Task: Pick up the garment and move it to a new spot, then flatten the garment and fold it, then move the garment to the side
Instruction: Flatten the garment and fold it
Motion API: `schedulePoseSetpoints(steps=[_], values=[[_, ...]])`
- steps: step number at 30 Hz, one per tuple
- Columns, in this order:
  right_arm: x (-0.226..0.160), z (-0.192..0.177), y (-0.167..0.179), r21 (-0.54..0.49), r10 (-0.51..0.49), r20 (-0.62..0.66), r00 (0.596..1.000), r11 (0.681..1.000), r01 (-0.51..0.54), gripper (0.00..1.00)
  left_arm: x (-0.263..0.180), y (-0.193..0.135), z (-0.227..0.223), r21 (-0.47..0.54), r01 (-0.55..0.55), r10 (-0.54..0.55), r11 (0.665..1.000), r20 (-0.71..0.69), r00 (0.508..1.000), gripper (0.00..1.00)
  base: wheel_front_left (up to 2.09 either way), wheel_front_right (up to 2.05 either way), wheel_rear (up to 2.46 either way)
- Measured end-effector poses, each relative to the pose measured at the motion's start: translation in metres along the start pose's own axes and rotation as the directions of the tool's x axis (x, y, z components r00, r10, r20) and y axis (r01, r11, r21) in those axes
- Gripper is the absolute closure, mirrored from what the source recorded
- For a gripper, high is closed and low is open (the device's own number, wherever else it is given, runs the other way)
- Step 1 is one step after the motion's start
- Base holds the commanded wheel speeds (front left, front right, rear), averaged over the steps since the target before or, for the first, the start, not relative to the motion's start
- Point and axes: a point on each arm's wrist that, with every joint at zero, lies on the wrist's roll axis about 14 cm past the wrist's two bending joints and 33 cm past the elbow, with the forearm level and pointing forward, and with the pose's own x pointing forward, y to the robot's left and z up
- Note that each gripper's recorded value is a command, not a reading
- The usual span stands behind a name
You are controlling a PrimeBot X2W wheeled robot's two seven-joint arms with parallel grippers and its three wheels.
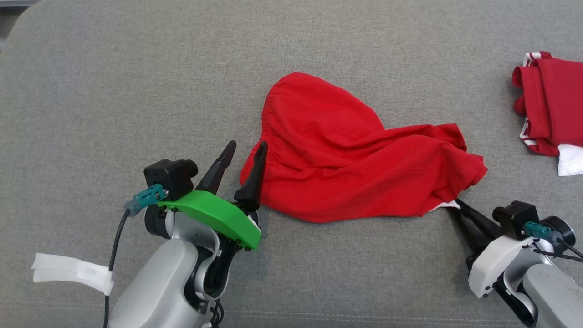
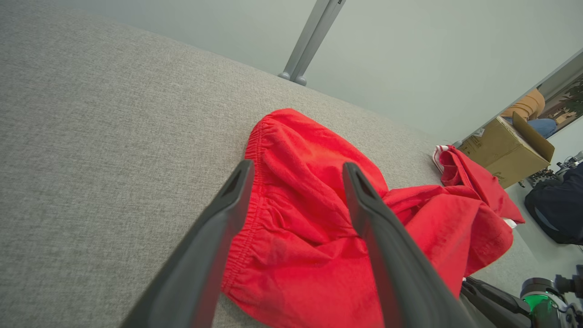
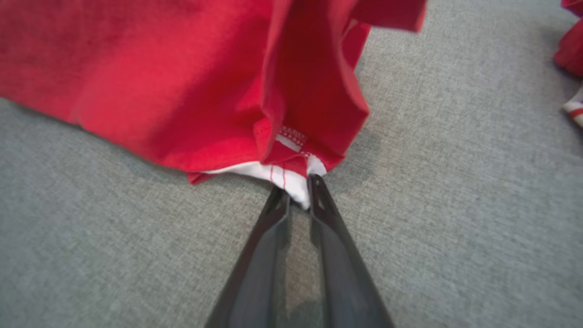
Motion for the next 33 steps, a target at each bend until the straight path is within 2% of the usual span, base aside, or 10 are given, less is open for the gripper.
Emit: schedulePoseSetpoints(steps=[2,9,14,17,20,25,27,33], values=[[0.0,0.0,0.001,0.002,0.002,0.0,1.0,1.0,-0.002,1.0,0.0,0.001,-0.001,-0.002,-0.003,0.003,1.0,-0.001,1.0,0.0,0.0,0.0,0.0],[-0.001,0.012,0.012,-0.003,0.052,0.027,0.998,0.999,-0.052,1.0,0.002,0.004,0.003,-0.007,-0.011,0.011,1.0,0.01,1.0,0.0,0.0,0.0,0.0],[-0.001,0.057,0.042,0.007,0.157,0.135,0.978,0.987,-0.16,1.0,-0.002,0.015,0.011,-0.008,-0.043,0.044,0.999,0.039,0.998,0.0,0.0,0.0,0.0],[-0.009,0.095,0.072,0.013,0.263,0.212,0.941,0.962,-0.272,1.0,-0.005,0.014,0.012,-0.01,-0.044,0.044,0.999,0.041,0.998,0.0,0.0,0.0,0.0],[-0.021,0.134,0.088,-0.044,0.35,0.264,0.899,0.935,-0.351,1.0,-0.007,0.01,0.015,-0.013,-0.037,0.038,0.999,0.052,0.998,0.0,0.0,0.0,0.0],[-0.04,0.194,0.094,-0.163,0.441,0.298,0.847,0.897,-0.411,1.0,-0.012,0.004,0.019,-0.044,-0.037,0.04,0.998,0.073,0.997,0.0,0.0,0.0,0.0],[-0.043,0.205,0.096,-0.171,0.459,0.303,0.835,0.889,-0.426,1.0,-0.014,0.004,0.018,-0.054,-0.04,0.044,0.998,0.075,0.996,0.0,0.0,0.0,0.0],[-0.058,0.255,0.113,-0.22,0.556,0.284,0.781,0.831,-0.511,1.0,-0.03,0.012,0.02,-0.084,-0.079,0.087,0.993,0.096,0.992,0.0,0.0,0.0,0.0]])
